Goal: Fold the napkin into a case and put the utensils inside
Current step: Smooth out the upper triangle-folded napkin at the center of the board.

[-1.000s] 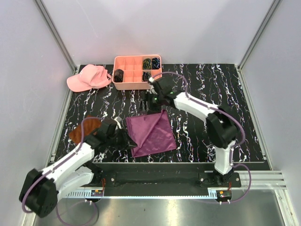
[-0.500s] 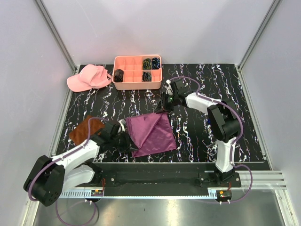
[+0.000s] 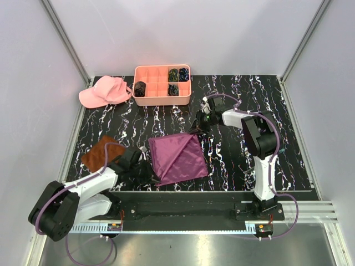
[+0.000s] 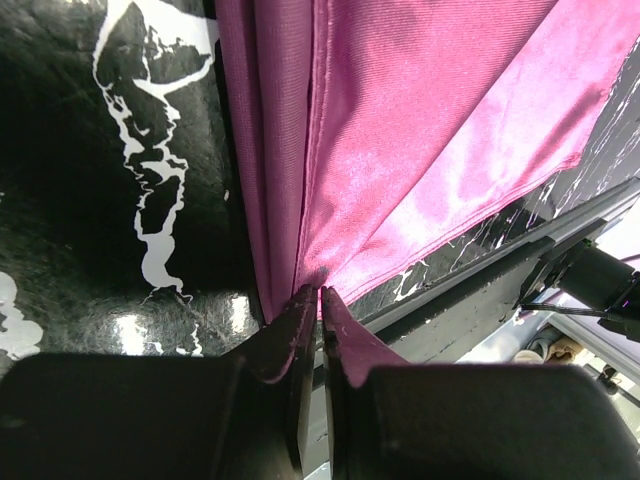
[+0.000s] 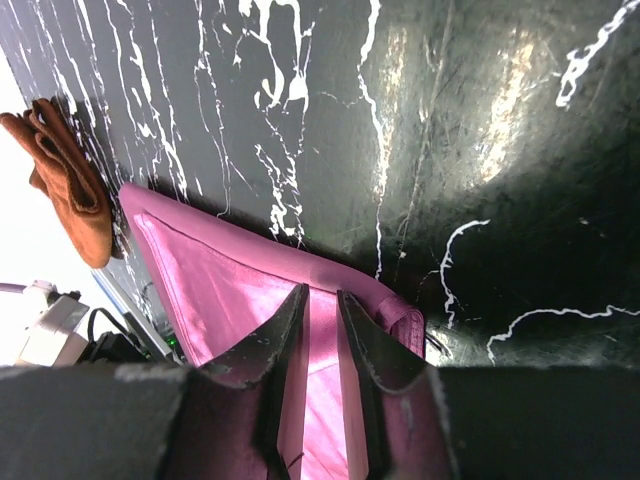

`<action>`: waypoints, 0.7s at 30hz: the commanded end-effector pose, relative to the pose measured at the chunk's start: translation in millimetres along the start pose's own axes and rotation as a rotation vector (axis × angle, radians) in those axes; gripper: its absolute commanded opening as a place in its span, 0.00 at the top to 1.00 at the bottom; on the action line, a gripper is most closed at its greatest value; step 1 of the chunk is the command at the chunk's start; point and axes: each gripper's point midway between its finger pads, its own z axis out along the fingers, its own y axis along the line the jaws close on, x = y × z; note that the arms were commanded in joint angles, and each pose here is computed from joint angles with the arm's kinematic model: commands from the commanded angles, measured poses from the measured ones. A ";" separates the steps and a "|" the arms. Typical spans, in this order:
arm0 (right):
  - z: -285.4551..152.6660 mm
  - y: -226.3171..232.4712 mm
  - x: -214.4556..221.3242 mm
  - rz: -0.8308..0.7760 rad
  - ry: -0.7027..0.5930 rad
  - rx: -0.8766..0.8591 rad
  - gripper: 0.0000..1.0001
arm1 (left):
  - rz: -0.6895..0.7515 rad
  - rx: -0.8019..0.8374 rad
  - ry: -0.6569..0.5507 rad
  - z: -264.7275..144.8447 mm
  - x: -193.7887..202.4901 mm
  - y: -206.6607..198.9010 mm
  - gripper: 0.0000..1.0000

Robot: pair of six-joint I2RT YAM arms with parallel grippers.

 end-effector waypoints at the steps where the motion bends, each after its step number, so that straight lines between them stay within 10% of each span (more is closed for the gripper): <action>1: -3.3 14.0 -17.7 -0.069 -0.034 -0.050 0.73 | 0.037 -0.011 -0.048 0.1 -7.3 2.6 0.88; 11: -47.4 47.9 -33.5 -0.087 -0.108 -0.007 0.55 | 0.138 0.071 -0.217 -48.9 -58.7 -61.7 0.57; 21: -78.5 38.0 9.9 -0.050 -0.127 0.056 0.43 | 0.174 -0.101 -0.211 -34.5 -152.5 -56.8 0.71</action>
